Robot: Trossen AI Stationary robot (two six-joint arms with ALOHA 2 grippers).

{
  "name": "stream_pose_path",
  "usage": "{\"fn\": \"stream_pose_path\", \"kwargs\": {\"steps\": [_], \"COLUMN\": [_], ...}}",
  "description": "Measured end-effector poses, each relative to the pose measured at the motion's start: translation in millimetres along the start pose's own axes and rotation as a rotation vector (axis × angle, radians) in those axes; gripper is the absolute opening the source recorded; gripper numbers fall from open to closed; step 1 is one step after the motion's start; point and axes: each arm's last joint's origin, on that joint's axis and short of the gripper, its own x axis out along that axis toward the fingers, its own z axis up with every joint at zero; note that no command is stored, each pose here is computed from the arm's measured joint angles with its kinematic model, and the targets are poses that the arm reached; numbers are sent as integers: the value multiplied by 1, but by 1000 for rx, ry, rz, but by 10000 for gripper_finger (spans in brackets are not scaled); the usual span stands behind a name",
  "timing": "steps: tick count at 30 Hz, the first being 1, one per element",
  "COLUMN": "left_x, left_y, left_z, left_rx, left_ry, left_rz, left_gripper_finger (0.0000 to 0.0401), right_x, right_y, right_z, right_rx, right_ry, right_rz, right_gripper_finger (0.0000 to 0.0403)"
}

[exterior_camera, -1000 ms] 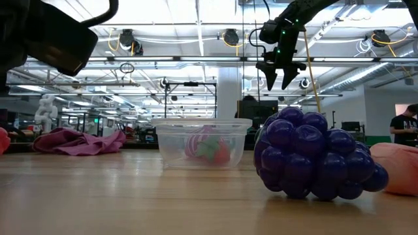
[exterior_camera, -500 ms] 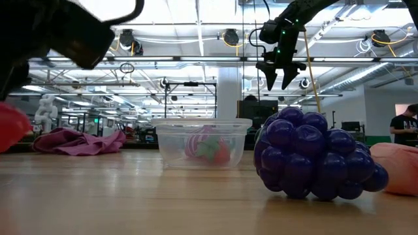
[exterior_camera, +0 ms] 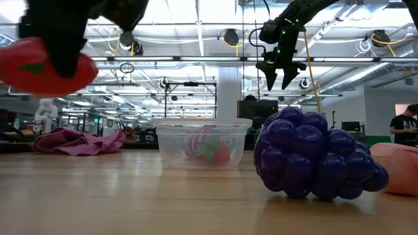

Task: Pick and placing Produce into tupperware
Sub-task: Put the dragon fruit into the transparent bin

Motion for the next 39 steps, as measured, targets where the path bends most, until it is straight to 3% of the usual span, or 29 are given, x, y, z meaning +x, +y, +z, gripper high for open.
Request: {"fn": "stream_pose_path", "kwargs": {"steps": [7, 18, 24, 33, 39], "left_x": [-22, -28, -32, -36, -24], "left_y": [11, 53, 66, 68, 62], "left_z": [42, 109, 142, 161, 169], "left_rx": [102, 192, 230, 310, 361], "left_ry": [-129, -176, -288, -402, -433], "left_rz": [0, 56, -3, -63, -60], "left_gripper_finger": [244, 244, 244, 244, 243], "right_x": [0, 0, 0, 0, 0], "right_y": [0, 0, 0, 0, 0], "right_z": [0, 0, 1, 4, 4], "right_rx": [-4, -48, -61, -72, -70], "right_ry": [-1, -3, -9, -39, -40], "right_rz": [0, -3, -6, -3, -3], "right_gripper_finger": [293, 293, 293, 293, 293]}}
